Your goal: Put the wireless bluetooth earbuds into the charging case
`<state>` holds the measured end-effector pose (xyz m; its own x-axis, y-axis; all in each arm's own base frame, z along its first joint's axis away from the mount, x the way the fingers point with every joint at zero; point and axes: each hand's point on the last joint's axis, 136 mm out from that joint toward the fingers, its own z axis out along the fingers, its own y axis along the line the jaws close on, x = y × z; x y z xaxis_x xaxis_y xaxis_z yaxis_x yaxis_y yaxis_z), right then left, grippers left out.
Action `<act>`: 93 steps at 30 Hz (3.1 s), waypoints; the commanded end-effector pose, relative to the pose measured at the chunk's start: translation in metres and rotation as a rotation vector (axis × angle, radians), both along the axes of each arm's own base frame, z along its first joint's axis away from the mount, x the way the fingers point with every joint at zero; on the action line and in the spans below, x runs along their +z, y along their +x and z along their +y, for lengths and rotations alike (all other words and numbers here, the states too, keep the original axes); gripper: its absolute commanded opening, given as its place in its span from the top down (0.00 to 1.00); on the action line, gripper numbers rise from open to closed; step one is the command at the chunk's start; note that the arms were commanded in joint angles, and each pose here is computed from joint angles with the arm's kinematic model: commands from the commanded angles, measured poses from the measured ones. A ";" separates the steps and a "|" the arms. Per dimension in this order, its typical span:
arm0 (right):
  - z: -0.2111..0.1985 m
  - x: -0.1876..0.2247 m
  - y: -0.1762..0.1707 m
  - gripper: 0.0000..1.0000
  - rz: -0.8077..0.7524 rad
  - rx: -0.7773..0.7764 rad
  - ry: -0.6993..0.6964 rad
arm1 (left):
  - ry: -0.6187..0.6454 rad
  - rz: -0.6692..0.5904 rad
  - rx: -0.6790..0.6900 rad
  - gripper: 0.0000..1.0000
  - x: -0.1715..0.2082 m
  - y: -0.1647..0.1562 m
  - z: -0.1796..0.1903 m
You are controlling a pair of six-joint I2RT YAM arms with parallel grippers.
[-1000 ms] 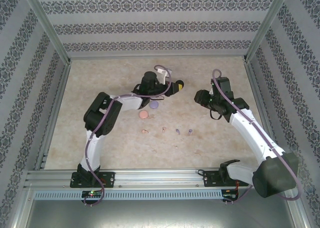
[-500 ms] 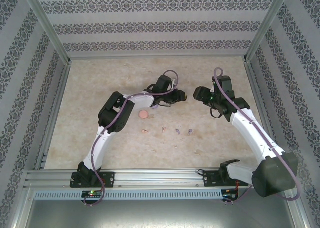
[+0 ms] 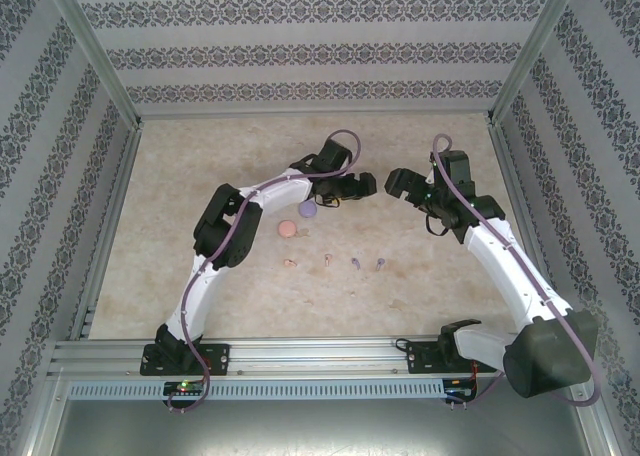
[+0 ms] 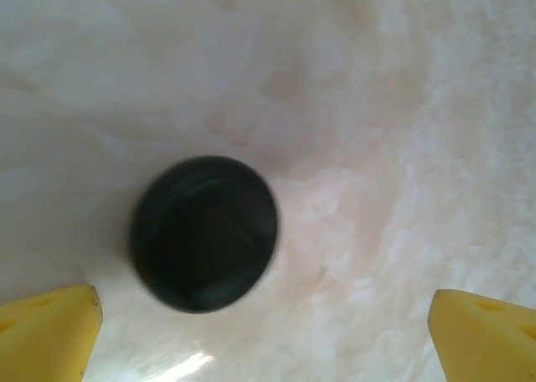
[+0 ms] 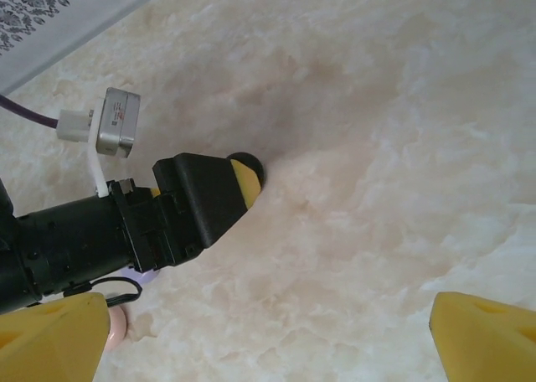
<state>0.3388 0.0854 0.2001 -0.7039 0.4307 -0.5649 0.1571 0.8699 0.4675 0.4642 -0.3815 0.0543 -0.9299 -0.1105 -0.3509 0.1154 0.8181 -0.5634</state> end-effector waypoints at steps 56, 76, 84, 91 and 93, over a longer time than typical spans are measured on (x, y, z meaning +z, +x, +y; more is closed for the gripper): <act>0.289 -0.138 -0.002 0.24 0.449 0.426 -0.500 | 0.082 -0.198 0.878 0.01 0.132 -0.089 0.388; 0.299 -0.179 0.009 0.36 0.505 0.453 -0.501 | 0.055 -0.238 0.860 0.01 0.146 -0.088 0.384; 0.293 -0.184 0.009 0.41 0.523 0.461 -0.507 | 0.044 -0.243 0.851 0.01 0.148 -0.086 0.382; 0.295 -0.192 0.001 0.46 0.554 0.492 -0.488 | 0.032 -0.231 0.841 0.01 0.146 -0.086 0.379; 0.296 -0.194 -0.002 0.49 0.565 0.506 -0.479 | 0.023 -0.220 0.839 0.01 0.144 -0.087 0.377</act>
